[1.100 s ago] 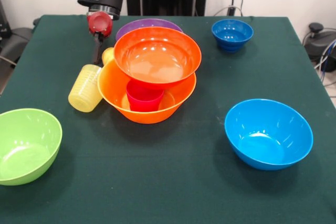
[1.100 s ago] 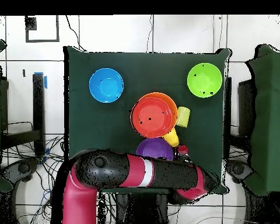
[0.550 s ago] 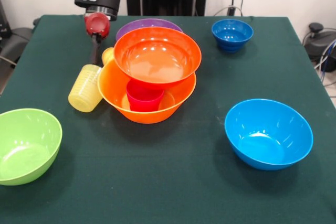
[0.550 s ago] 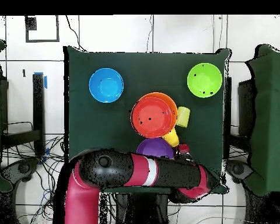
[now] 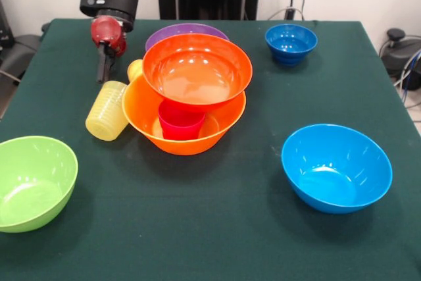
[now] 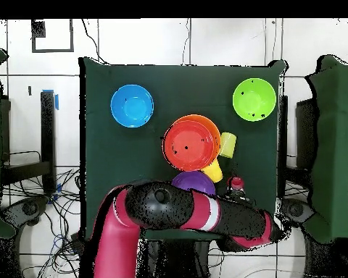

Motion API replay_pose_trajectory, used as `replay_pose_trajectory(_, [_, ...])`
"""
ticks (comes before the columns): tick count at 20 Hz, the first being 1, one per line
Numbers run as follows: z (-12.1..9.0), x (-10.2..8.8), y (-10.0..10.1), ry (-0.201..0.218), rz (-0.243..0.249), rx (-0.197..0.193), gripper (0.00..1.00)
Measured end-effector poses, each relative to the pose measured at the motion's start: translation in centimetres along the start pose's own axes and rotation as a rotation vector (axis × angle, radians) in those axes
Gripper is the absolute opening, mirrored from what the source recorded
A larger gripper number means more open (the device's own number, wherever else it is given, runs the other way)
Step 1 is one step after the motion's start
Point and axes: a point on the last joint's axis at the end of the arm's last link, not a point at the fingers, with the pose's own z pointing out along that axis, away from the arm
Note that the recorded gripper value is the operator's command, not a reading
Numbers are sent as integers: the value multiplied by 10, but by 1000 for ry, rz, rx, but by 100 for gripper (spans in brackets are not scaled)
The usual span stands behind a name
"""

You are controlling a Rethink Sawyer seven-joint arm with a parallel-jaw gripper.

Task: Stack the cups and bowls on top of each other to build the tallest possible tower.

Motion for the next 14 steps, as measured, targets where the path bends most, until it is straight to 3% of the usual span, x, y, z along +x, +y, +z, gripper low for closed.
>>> replay_pose_trajectory(8, [2, 0, 5, -5, 9, 31, 100])
replay_pose_trajectory(14, [2, -1, 4, -9, 8, 29, 100])
